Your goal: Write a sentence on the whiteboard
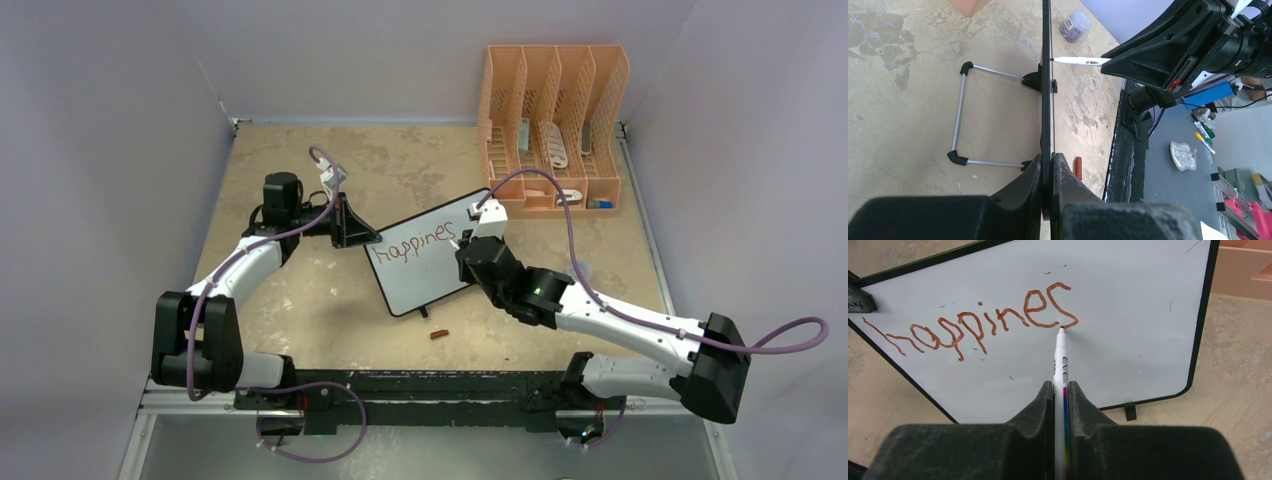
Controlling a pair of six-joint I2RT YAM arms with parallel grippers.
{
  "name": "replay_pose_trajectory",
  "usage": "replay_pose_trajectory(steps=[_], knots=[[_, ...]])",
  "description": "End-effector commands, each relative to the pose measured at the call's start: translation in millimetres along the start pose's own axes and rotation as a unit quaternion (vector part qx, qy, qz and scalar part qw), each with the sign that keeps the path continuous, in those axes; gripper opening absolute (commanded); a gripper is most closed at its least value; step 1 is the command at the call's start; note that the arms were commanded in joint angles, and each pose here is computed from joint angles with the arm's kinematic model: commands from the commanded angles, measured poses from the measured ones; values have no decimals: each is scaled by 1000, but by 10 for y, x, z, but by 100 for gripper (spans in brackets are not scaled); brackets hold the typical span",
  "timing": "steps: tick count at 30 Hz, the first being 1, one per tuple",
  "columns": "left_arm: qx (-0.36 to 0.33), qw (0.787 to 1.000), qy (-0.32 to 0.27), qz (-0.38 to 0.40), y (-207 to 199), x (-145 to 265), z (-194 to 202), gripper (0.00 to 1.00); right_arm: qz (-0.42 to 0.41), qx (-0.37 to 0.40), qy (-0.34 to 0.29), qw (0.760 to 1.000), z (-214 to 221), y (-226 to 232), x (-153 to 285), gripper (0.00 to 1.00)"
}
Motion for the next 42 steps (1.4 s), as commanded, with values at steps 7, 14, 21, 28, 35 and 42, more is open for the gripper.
replay_pose_trajectory(steps=[7,14,21,28,35,42], knots=[[1,1000,15,4,13,-57,65,0,9,-31,-57,998,-257,-60,157,0],[1,1000,15,4,12,-57,67,0,31,-38,-74,996,-316,-137,109,0],[-1,1000,15,4,13,-57,62,0,23,-41,-80,996,-334,-131,53,0],[-1,1000,15,4,13,-57,65,0,11,-39,-81,996,-354,-79,10,0],[-2,1000,15,4,13,-57,62,0,11,-37,-81,996,-356,-71,-19,0],[-3,1000,15,6,11,-56,61,0,11,-32,-77,996,-342,-65,-49,0]])
Point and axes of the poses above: each gripper's point midway between its finger pads, its own x axis back along the fingers, its own y axis along the line the jaws close on, z = x × y, the point moved 9 cm from there along x, back along the fingers, and after that the axes turned 6 degrees about -x, right-handed, at the moved point
